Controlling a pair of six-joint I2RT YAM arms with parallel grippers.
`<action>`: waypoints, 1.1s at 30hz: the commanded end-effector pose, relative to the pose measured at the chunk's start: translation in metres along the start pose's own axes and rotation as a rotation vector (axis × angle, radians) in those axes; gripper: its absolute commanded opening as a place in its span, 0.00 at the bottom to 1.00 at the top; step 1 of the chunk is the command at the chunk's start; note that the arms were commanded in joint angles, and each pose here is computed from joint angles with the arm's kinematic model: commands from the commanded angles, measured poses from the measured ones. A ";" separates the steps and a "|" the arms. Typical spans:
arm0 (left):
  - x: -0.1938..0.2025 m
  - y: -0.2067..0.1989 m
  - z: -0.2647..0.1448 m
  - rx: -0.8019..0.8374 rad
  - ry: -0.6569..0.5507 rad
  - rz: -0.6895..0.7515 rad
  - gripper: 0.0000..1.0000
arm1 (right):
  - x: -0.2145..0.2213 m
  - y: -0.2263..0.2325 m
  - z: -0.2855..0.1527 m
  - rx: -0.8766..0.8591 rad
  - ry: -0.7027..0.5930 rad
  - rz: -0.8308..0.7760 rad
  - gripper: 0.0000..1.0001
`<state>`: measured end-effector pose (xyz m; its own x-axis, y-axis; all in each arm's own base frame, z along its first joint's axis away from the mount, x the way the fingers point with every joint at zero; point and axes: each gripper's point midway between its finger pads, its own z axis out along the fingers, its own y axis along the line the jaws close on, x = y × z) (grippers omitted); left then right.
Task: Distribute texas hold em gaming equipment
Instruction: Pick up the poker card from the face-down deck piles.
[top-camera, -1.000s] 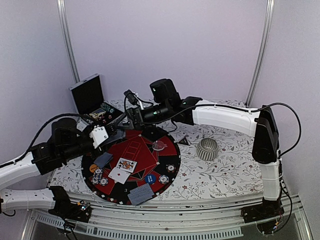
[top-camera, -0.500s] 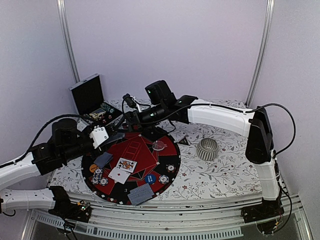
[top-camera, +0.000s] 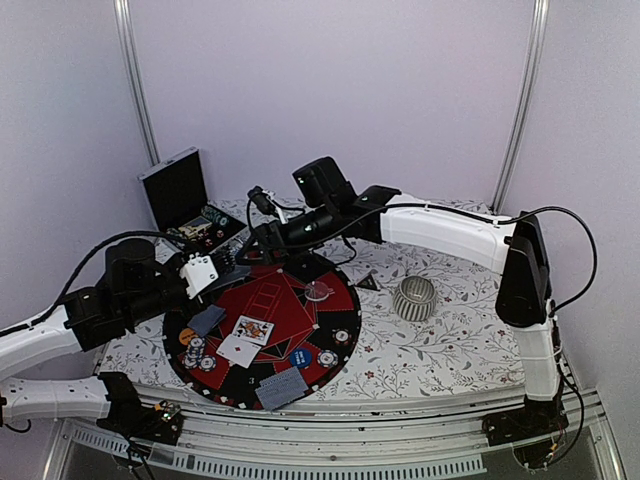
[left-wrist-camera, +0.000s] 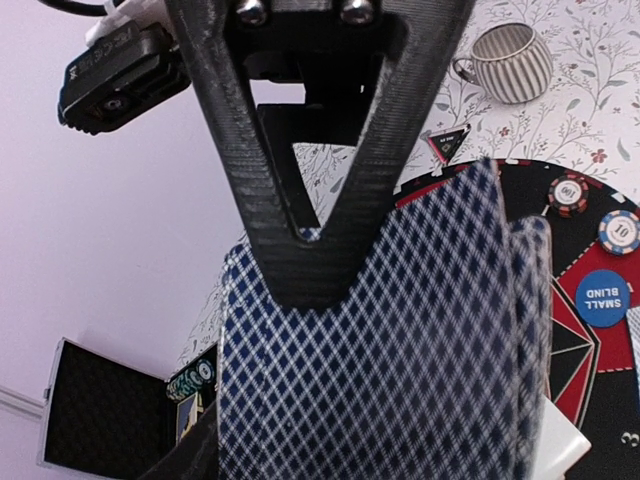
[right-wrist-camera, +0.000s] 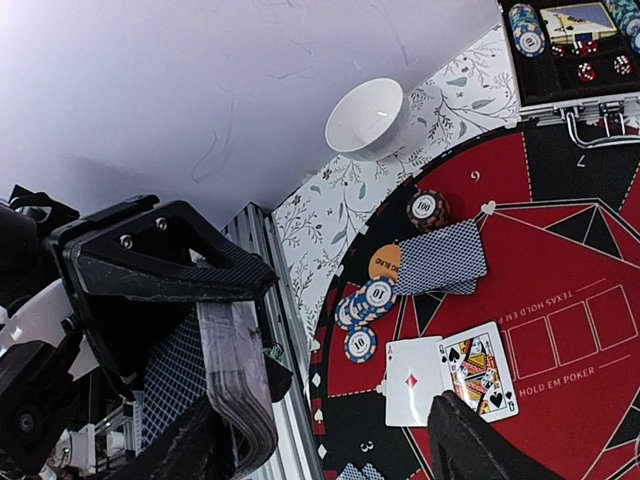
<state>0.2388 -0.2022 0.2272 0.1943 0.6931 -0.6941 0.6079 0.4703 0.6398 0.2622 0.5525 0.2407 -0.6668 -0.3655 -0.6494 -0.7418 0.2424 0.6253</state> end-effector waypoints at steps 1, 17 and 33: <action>-0.012 0.007 -0.003 -0.032 -0.046 -0.006 0.50 | -0.012 0.020 -0.020 -0.036 -0.013 -0.024 0.65; -0.010 0.006 -0.002 -0.030 -0.041 -0.006 0.50 | -0.019 0.051 -0.036 -0.125 -0.017 -0.029 0.33; -0.010 0.006 -0.002 -0.030 -0.040 -0.008 0.50 | -0.016 0.059 -0.037 -0.163 0.003 -0.011 0.03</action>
<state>0.2394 -0.2026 0.2292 0.1978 0.6896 -0.6966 0.6032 0.4746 0.6411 0.2378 0.5458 0.2669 -0.6803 -0.3975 -0.6157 -0.7090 0.1440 0.6904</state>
